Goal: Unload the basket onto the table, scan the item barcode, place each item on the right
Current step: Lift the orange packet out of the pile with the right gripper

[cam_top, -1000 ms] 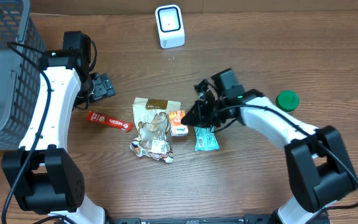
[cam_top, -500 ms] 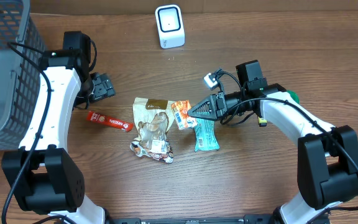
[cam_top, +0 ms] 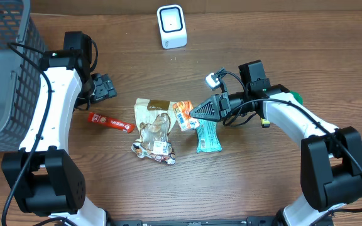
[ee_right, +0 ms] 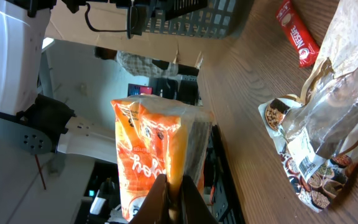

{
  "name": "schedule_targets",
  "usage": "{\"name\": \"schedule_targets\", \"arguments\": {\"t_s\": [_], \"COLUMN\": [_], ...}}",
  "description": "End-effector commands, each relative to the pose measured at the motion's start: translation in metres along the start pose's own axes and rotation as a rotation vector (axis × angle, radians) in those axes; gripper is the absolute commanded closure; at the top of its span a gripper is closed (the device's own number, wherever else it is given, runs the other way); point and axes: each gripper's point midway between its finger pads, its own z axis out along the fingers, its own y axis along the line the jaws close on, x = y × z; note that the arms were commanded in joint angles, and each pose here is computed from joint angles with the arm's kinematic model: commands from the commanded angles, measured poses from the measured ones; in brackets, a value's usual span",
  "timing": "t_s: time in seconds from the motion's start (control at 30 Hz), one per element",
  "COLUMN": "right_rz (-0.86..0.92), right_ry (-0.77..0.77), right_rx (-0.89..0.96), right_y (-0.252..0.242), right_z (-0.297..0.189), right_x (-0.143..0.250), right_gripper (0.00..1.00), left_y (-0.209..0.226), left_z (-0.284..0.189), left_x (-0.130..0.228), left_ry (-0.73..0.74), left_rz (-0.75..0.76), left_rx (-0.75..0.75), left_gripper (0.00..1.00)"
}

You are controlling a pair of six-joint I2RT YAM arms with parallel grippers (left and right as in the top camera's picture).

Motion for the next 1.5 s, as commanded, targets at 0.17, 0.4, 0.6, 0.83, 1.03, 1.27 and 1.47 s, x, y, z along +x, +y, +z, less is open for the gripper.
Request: {"name": "schedule_targets", "arguments": {"t_s": [0.17, 0.4, 0.6, 0.83, 1.03, 1.27, 1.47], "right_rz": [-0.033, -0.050, -0.010, 0.098, 0.099, 0.133, 0.099], "right_ry": [-0.002, -0.006, -0.026, -0.070, -0.087, -0.156, -0.176], "right_rx": [-0.022, -0.004, 0.074, 0.216, 0.268, 0.526, 0.550], "right_y": [0.012, 0.009, -0.004, -0.028, -0.037, -0.080, -0.082], "right_z": [-0.002, -0.001, -0.002, -0.003, -0.005, -0.023, -0.026], "right_x": [0.000, -0.002, -0.006, -0.012, -0.014, -0.019, -0.026], "right_gripper": [0.96, 0.96, 0.96, 0.96, 0.96, 0.96, 0.96], "left_y": [-0.002, -0.002, -0.002, -0.002, -0.002, -0.002, -0.002], "left_z": [-0.004, -0.004, -0.004, -0.004, -0.004, -0.004, -0.004], "left_x": [-0.003, -0.003, -0.004, -0.003, -0.003, -0.004, -0.004], "left_ry": [-0.017, -0.017, -0.018, -0.017, -0.017, -0.018, -0.018], "left_rz": [-0.002, -0.002, -0.002, -0.002, -0.002, -0.002, -0.002], "left_rx": [-0.002, -0.002, -0.001, -0.002, -0.002, -0.001, -0.001], "left_gripper": [0.00, 0.00, 0.00, 0.00, 0.00, 0.00, 0.00]}}
